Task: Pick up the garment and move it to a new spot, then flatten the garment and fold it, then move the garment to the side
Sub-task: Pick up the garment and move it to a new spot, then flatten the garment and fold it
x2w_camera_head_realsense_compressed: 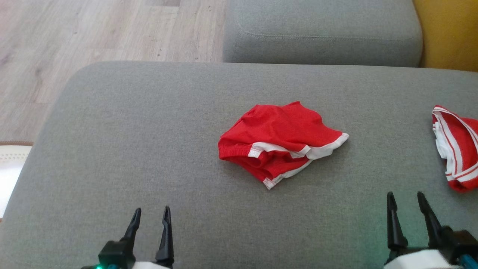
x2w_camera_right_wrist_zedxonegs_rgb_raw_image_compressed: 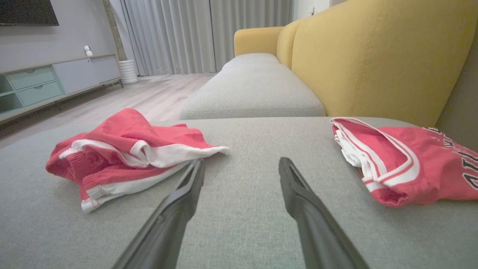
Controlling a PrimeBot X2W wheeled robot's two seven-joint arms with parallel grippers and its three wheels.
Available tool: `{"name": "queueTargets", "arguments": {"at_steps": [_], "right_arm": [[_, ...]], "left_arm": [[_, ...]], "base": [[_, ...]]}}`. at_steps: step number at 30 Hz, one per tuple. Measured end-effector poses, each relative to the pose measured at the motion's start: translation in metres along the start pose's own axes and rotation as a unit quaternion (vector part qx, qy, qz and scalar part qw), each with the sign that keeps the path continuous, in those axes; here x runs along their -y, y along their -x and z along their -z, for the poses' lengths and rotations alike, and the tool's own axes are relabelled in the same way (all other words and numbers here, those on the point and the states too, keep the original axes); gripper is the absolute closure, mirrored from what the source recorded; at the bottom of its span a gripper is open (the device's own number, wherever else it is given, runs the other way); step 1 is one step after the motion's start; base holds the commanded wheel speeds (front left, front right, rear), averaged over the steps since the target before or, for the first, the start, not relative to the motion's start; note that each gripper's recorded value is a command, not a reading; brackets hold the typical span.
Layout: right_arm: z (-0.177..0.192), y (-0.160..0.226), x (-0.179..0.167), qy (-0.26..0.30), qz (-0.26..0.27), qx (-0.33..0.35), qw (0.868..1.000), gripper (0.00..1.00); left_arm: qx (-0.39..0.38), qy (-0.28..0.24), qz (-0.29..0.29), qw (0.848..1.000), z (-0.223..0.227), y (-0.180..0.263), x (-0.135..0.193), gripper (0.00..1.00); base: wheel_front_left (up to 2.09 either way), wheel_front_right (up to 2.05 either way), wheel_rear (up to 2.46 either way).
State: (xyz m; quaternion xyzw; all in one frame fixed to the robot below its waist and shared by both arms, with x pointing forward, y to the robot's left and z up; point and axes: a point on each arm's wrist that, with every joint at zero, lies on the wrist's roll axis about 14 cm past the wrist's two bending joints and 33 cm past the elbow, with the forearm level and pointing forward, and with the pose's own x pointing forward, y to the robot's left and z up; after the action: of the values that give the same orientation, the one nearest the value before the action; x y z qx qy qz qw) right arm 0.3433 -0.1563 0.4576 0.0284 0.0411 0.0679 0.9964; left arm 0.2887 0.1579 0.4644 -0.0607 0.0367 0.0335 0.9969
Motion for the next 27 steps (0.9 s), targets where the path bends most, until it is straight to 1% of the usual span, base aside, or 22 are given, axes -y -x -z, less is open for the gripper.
{"name": "queueTargets", "arguments": {"at_steps": [3, 22, 27], "right_arm": [[0.008, 0.006, 0.004, -0.001, 0.006, -0.012, 1.0, 0.0], [0.011, 0.009, 0.005, -0.003, 0.009, -0.017, 1.0, 0.0], [0.014, 0.009, 0.005, -0.003, 0.01, -0.022, 1.0, 0.0]], "left_arm": [[0.001, -0.001, 0.0, 1.0, 0.0, 0.001, -0.001, 0.0], [0.012, 0.002, 0.013, 1.0, -0.006, -0.004, 0.002, 0.0], [0.01, 0.001, 0.028, 1.0, -0.005, -0.007, 0.01, 0.0]], "base": [[0.0, 0.0, 0.0], [0.0, 0.0, 0.0], [0.0, 0.0, 0.0]]}}
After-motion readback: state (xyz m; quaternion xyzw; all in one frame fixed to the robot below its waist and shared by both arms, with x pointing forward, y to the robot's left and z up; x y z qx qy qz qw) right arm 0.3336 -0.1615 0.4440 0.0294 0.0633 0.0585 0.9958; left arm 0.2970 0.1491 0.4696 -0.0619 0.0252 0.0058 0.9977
